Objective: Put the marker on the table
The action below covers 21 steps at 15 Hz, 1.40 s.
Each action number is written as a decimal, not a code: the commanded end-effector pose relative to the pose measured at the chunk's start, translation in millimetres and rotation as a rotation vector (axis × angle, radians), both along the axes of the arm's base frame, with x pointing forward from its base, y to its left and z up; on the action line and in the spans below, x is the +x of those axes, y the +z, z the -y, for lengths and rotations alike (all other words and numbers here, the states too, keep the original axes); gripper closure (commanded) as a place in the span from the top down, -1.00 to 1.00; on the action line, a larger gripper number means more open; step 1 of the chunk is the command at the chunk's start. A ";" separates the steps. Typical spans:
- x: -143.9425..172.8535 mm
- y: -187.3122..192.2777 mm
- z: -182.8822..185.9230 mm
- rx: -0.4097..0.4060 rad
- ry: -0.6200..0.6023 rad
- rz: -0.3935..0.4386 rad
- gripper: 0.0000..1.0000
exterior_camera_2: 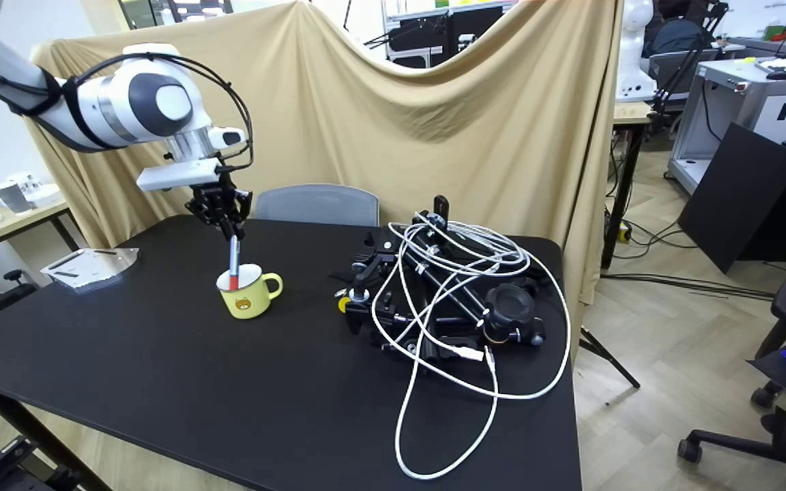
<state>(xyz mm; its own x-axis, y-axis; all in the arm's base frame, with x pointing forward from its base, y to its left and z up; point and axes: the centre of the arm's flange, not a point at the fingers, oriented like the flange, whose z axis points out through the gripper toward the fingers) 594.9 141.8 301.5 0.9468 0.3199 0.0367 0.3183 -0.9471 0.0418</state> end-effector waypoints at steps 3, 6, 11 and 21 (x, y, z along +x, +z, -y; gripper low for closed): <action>-19.7 45.5 9.6 0.011 -0.047 -0.067 -0.89; -25.1 53.6 25.4 0.018 -0.105 -0.105 -0.89; -33.6 45.5 71.1 0.051 -0.230 -0.169 -0.89; -31.4 -9.8 139.0 0.091 -0.397 -0.245 -0.89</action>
<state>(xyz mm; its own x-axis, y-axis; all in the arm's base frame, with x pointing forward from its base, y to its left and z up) 564.3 13.1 301.9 0.9838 -0.0045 -0.1791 -0.0162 -0.9978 -0.0642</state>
